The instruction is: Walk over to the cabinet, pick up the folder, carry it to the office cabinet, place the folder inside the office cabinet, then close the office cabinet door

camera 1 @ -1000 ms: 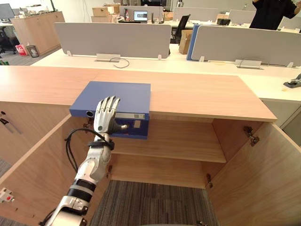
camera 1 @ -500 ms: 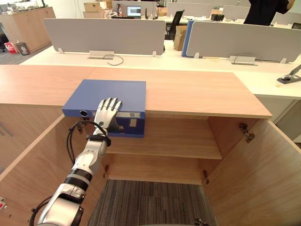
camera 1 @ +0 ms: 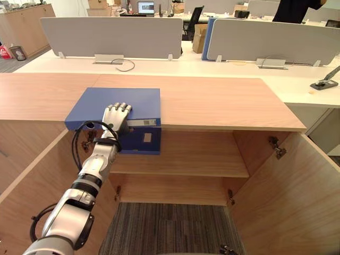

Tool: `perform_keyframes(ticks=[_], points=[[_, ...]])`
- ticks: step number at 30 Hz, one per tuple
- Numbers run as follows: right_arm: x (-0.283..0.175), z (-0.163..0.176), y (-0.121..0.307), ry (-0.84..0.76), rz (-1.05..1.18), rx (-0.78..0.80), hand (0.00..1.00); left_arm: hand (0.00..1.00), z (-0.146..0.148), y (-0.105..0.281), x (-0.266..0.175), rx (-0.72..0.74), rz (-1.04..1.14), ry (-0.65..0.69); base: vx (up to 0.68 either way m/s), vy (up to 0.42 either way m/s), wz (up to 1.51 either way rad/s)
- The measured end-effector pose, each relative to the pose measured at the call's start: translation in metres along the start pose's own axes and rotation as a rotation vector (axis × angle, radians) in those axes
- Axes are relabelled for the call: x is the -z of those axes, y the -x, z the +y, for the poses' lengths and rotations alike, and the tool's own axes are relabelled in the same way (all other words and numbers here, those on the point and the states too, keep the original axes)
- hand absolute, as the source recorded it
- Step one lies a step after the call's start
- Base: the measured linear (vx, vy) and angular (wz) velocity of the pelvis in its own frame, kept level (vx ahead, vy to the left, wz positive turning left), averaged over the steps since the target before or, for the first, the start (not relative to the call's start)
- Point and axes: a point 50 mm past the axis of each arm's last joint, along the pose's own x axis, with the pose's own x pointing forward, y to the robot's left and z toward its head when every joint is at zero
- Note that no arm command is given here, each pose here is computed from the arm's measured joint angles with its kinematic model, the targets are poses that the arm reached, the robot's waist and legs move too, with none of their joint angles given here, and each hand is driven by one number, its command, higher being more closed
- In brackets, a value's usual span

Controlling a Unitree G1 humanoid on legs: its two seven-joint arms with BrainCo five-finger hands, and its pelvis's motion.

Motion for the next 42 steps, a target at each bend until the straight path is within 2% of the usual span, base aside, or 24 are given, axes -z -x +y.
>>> perform_keyframes(ticks=[5, 12, 14, 17, 19, 20, 22, 24, 25, 29, 33, 35, 37, 42], points=[[0.000, 0.000, 0.000, 0.002, 0.000, 0.000, 0.00, 1.00, -0.002, -0.001, 0.004, 0.017, -0.004, -0.041, -0.05, 0.005, -0.08], [-0.003, 0.001, -0.001, 0.012, -0.005, -0.003, 0.00, 1.00, 0.001, -0.006, 0.003, 0.004, 0.001, -0.026, -0.02, -0.001, 0.00], [-0.003, 0.001, -0.001, 0.013, -0.006, -0.004, 0.00, 1.00, 0.010, -0.004, -0.005, -0.035, 0.010, 0.073, 0.00, -0.005, 0.05], [-0.005, 0.001, -0.002, 0.013, -0.007, -0.004, 0.00, 1.00, 0.027, 0.012, -0.022, -0.117, -0.003, 0.260, 0.01, -0.003, 0.08], [-0.004, 0.000, -0.002, 0.004, 0.007, 0.001, 0.00, 1.00, 0.043, 0.030, -0.041, -0.205, -0.036, 0.438, 0.01, -0.010, 0.15], [-0.003, 0.000, -0.002, 0.003, 0.012, 0.001, 0.00, 1.00, 0.047, 0.035, -0.045, -0.227, -0.045, 0.479, 0.02, -0.017, 0.08], [0.001, -0.002, -0.001, -0.004, 0.031, 0.005, 0.00, 1.00, 0.070, 0.052, -0.058, -0.310, -0.102, 0.741, 0.01, -0.006, 0.02], [0.002, -0.004, -0.001, -0.023, 0.039, 0.012, 0.00, 1.00, 0.081, 0.060, -0.061, -0.341, -0.129, 0.914, -0.02, -0.006, 0.02], [0.003, -0.004, -0.001, -0.028, 0.045, 0.014, 0.00, 1.00, 0.087, 0.069, -0.062, -0.349, -0.146, 1.058, -0.05, -0.012, 0.01], [0.001, -0.006, -0.001, -0.090, 0.037, 0.028, 0.00, 1.00, 0.096, 0.092, -0.046, -0.370, -0.134, 1.464, -0.09, -0.007, -0.04], [-0.001, -0.003, -0.001, -0.198, 0.022, 0.036, 0.00, 1.00, 0.104, 0.107, -0.022, -0.488, -0.063, 1.659, -0.11, 0.002, 0.03], [-0.028, 0.001, -0.003, -0.253, -0.090, 0.052, 0.00, 1.00, 0.116, 0.119, -0.015, -0.587, -0.068, 1.744, -0.10, 0.009, 0.03], [-0.081, 0.007, 0.005, -0.341, -0.320, 0.031, 0.00, 1.00, 0.130, 0.131, -0.015, -0.681, -0.104, 1.770, -0.09, 0.014, 0.01], [-0.170, -0.004, 0.055, -0.535, -0.796, 0.031, 0.00, 1.00, 0.138, 0.147, -0.014, -0.725, -0.116, 1.794, -0.03, 0.005, 0.01]])
